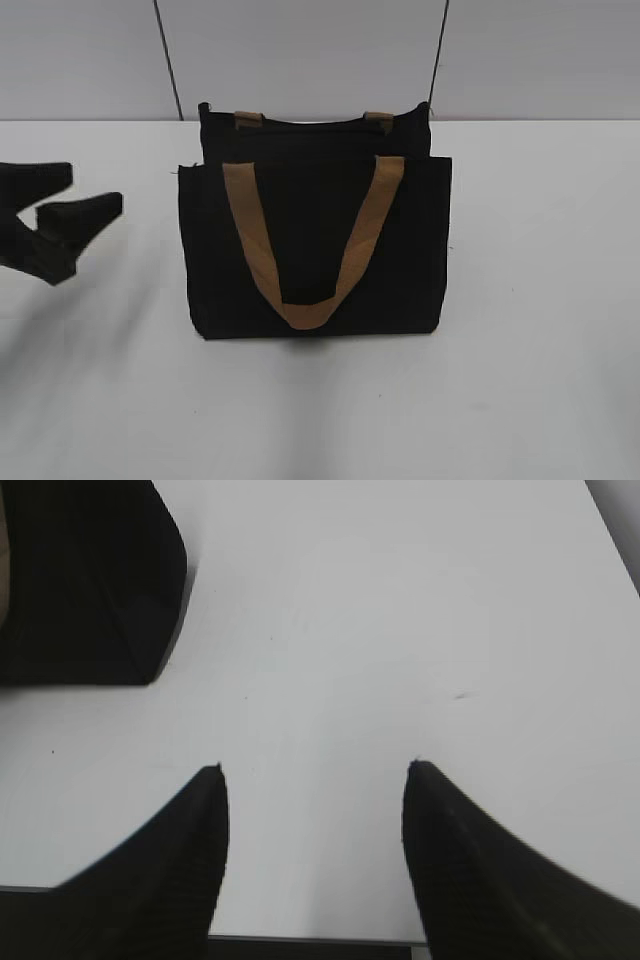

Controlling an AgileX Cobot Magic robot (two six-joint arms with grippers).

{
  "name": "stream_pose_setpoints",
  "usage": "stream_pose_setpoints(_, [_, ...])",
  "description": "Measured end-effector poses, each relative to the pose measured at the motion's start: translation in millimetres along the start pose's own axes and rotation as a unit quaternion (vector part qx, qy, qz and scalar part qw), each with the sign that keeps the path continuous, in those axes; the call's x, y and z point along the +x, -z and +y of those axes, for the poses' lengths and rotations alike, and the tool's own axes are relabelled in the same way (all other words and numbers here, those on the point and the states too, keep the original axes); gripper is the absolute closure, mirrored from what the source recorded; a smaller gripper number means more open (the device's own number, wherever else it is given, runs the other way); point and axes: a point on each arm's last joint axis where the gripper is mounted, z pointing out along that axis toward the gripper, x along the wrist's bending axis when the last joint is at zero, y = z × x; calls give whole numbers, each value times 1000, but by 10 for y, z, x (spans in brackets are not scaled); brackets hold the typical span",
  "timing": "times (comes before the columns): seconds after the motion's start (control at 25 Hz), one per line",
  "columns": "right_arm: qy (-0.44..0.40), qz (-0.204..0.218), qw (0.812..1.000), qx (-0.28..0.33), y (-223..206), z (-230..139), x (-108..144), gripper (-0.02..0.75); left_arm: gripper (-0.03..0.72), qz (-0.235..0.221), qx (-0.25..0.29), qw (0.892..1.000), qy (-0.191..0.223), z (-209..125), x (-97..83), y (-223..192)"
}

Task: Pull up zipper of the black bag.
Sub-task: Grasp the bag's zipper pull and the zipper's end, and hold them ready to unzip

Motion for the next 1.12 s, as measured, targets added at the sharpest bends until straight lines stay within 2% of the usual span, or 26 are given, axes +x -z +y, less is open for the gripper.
stream_pose_setpoints(0.08, [0,0,1000,0,0,0,0,302,159,-47,25,999,10,-172,-56,-155])
stream_pose_setpoints(0.16, [0,0,1000,0,0,0,0,302,159,-92,26,995,3,-254,-109,-265])
stream_pose_setpoints(0.36, [0,0,1000,0,0,0,0,302,159,-202,26,979,-10,-410,-180,-586])
stream_pose_setpoints(0.56, [0,0,1000,0,0,0,0,302,159,-242,40,969,-10,-596,-198,-776])
stream_pose_setpoints(0.8, [0,0,1000,0,0,0,0,302,159,-254,26,967,-23,-624,-163,-1015])
stream_pose_setpoints(1.12, [0,0,1000,0,0,0,0,302,159,-270,27,962,-31,-621,-238,-1064])
